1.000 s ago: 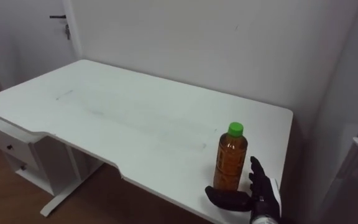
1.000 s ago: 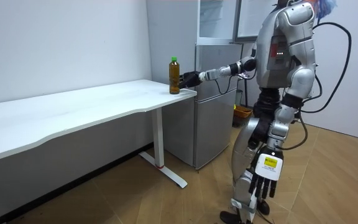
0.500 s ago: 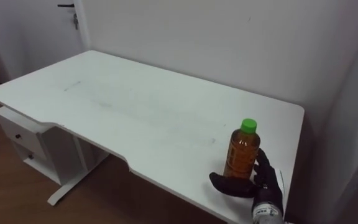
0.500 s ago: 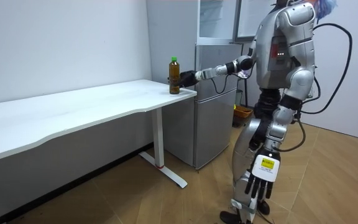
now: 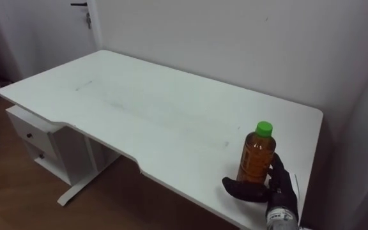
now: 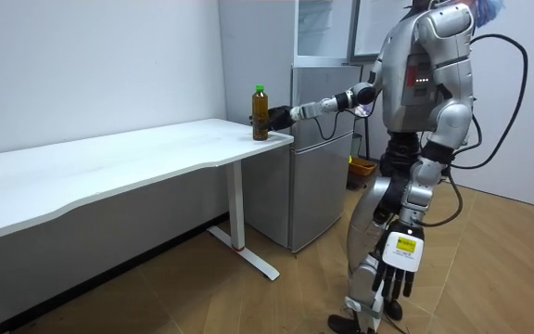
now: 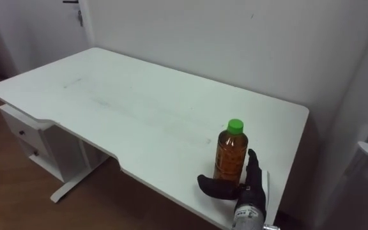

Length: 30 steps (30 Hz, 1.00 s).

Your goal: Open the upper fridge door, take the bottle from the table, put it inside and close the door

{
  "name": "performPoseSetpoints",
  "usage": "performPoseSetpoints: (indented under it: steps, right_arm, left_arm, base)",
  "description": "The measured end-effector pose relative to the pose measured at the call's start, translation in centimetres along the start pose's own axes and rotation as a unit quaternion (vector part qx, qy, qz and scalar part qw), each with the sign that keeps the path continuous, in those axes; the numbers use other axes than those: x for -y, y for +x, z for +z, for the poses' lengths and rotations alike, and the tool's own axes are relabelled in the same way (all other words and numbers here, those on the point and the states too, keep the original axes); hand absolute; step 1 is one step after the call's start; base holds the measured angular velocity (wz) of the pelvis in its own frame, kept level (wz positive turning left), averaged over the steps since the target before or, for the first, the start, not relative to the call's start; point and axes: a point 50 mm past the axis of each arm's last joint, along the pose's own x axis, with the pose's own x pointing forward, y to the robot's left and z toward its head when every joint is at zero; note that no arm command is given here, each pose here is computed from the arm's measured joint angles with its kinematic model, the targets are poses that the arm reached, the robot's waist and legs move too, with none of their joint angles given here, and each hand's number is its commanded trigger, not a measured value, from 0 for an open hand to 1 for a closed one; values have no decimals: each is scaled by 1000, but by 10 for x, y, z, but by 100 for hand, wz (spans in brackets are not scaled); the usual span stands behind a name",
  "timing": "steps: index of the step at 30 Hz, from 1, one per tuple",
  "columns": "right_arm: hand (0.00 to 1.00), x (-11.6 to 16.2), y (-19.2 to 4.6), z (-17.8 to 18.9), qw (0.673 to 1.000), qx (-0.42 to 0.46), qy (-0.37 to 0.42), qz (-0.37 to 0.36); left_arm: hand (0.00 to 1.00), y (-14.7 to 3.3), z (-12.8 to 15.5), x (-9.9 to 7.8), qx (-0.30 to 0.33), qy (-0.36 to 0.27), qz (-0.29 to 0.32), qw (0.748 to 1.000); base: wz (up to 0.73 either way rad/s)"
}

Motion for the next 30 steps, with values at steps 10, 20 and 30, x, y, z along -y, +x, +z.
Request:
performPoseSetpoints:
  steps: [10,20,30]
  right_arm:
    - [0,4,2,0,1000,0,-5,-23]
    - [100,10,5,-1,999,0,-17,-36]
    - [100,16,7,0,998,2,-21,-53]
  left_arm:
    - [0,0,-1,-2,-2,2,2,1000]
    - [0,0,-3,-4,-4,3,2,1000]
    - [0,0,-3,-4,-4,3,2,1000]
  base:
    - [6]
    - [4]
    - [3]
